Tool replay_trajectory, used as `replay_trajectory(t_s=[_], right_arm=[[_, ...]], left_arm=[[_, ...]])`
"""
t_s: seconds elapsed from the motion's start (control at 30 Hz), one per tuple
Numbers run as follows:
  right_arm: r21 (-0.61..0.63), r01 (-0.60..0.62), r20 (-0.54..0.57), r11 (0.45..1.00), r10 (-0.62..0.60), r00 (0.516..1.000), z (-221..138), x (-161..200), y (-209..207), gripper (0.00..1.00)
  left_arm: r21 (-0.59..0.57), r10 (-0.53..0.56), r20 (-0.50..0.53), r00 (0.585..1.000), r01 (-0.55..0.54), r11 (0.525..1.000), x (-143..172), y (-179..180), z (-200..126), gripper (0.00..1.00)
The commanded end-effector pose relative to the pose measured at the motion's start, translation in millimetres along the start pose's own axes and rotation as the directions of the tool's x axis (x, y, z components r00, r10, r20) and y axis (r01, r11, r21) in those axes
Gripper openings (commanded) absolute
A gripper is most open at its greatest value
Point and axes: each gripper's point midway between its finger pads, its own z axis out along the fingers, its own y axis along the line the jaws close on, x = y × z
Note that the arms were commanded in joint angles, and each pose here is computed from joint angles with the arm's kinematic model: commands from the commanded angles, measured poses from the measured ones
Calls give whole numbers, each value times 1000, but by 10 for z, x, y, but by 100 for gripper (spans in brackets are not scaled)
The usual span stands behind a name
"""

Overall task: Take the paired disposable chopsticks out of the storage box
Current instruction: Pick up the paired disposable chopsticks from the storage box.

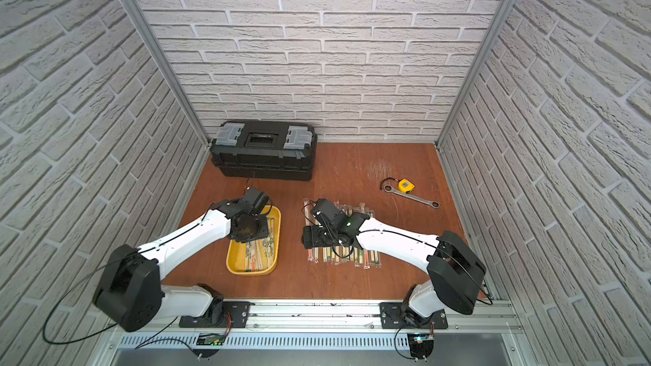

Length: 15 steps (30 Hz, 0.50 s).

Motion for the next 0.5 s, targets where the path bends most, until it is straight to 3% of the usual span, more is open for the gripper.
replay_trajectory(t_s=[0.0, 0.47], right_arm=[[-39, 40, 24, 998, -39, 999, -13, -79, 172, 84], [-31, 61, 7, 998, -61, 998, 35, -80, 213, 82]], left_arm=[[-33, -4, 3, 1000, 5, 999, 5, 65, 86, 42], [-62, 0, -20, 1000, -2, 998, 31, 93, 256, 33]])
